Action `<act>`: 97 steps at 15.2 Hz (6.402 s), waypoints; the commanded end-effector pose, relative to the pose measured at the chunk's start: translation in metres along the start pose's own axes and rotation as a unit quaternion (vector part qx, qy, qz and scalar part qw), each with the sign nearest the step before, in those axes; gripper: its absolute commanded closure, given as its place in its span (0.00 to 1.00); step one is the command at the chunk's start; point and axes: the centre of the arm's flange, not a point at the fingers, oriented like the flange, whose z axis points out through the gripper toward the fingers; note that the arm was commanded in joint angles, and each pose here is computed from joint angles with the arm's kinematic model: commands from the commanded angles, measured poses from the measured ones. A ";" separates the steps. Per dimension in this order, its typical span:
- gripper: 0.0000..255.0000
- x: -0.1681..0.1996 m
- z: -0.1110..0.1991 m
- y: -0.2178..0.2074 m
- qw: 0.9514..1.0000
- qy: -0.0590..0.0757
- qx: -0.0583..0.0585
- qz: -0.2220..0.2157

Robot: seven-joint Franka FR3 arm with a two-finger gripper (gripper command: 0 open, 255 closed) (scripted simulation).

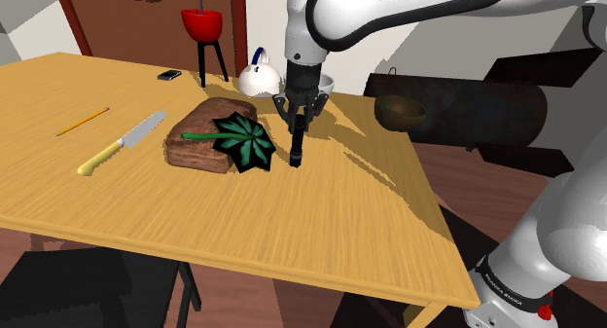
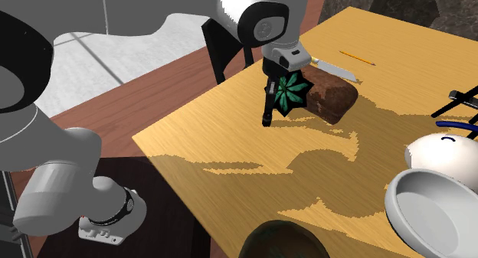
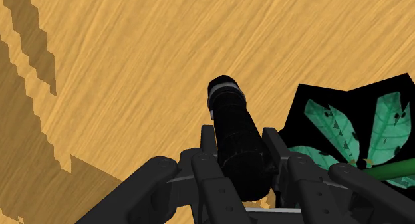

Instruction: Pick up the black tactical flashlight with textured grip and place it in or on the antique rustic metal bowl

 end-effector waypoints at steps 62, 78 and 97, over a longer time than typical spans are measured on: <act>1.00 0.076 -0.206 0.361 1.000 0.000 0.000 0.000; 1.00 0.093 -0.161 0.442 1.000 0.000 0.000 0.000; 1.00 0.093 -0.097 0.442 1.000 0.000 0.000 0.000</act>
